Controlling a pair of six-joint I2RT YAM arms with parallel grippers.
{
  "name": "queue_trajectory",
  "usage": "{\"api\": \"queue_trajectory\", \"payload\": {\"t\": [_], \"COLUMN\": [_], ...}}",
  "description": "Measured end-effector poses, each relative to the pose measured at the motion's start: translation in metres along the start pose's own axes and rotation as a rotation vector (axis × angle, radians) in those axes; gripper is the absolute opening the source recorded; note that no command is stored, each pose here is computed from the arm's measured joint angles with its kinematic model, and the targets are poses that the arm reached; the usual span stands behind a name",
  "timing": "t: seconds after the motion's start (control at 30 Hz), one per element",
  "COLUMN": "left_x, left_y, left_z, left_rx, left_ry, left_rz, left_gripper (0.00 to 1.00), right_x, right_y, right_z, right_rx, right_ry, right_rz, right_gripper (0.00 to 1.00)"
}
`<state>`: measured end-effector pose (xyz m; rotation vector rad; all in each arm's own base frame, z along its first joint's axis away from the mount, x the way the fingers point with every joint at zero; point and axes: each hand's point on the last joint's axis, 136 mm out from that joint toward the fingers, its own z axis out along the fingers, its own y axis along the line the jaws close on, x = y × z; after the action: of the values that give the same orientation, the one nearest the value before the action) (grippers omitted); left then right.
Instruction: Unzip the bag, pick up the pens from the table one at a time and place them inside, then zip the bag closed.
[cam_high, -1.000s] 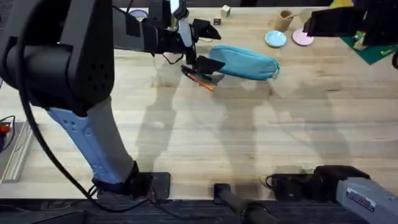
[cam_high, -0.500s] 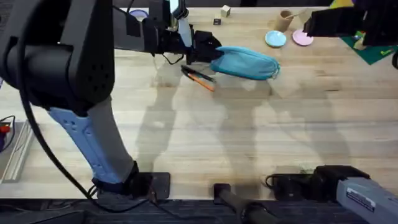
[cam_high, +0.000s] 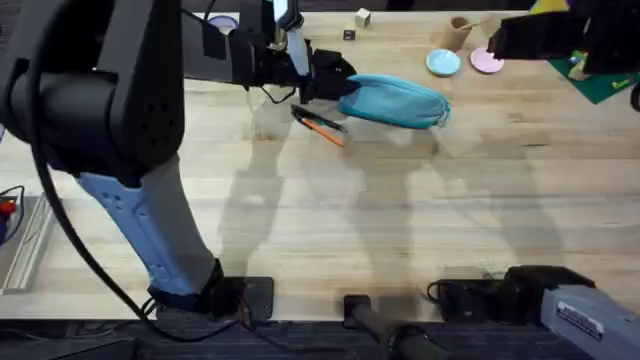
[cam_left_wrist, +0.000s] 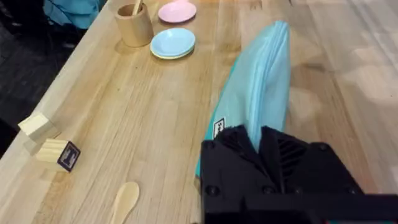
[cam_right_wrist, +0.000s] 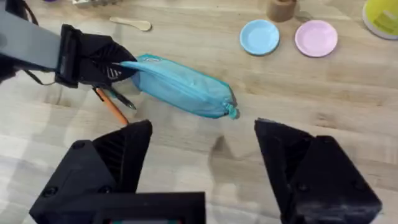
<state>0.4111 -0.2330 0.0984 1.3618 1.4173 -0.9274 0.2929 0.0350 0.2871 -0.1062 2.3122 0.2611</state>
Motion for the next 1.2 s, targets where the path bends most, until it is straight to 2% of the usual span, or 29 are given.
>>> {"api": "queue_trajectory", "payload": {"t": [0.13,0.37,0.5,0.63,0.77,0.87,1.07,1.2], "left_x": [0.000,0.000,0.000,0.000,0.000,0.000,0.000,0.000], "left_y": [0.000,0.000,0.000,0.000,0.000,0.000,0.000,0.000], "left_z": [0.000,0.000,0.000,0.000,0.000,0.000,0.000,0.000], "left_rx": [0.000,0.000,0.000,0.000,0.000,0.000,0.000,0.000], "left_ry": [0.000,0.000,0.000,0.000,0.000,0.000,0.000,0.000], "left_rz": [0.000,0.000,0.000,0.000,0.001,0.000,0.001,0.001], "left_gripper": [0.044,0.044,0.044,0.044,0.044,0.044,0.044,0.044], "right_x": [-0.001,0.003,-0.001,0.003,0.011,0.007,0.008,0.006], "right_y": [0.000,0.005,-0.021,-0.058,-0.066,-0.066,-0.050,-0.052], "right_z": [0.000,-0.001,0.000,0.006,0.012,0.015,0.024,0.024], "right_rx": [-0.001,-0.049,0.030,0.144,0.149,0.144,-0.038,-0.158], "right_ry": [-0.003,0.001,0.007,0.078,0.128,0.118,0.067,-0.015], "right_rz": [-0.042,-0.343,-0.460,-0.526,-0.552,-0.579,-0.725,-0.730], "right_gripper": [0.996,0.995,0.996,0.996,0.996,0.996,0.995,0.995]}}
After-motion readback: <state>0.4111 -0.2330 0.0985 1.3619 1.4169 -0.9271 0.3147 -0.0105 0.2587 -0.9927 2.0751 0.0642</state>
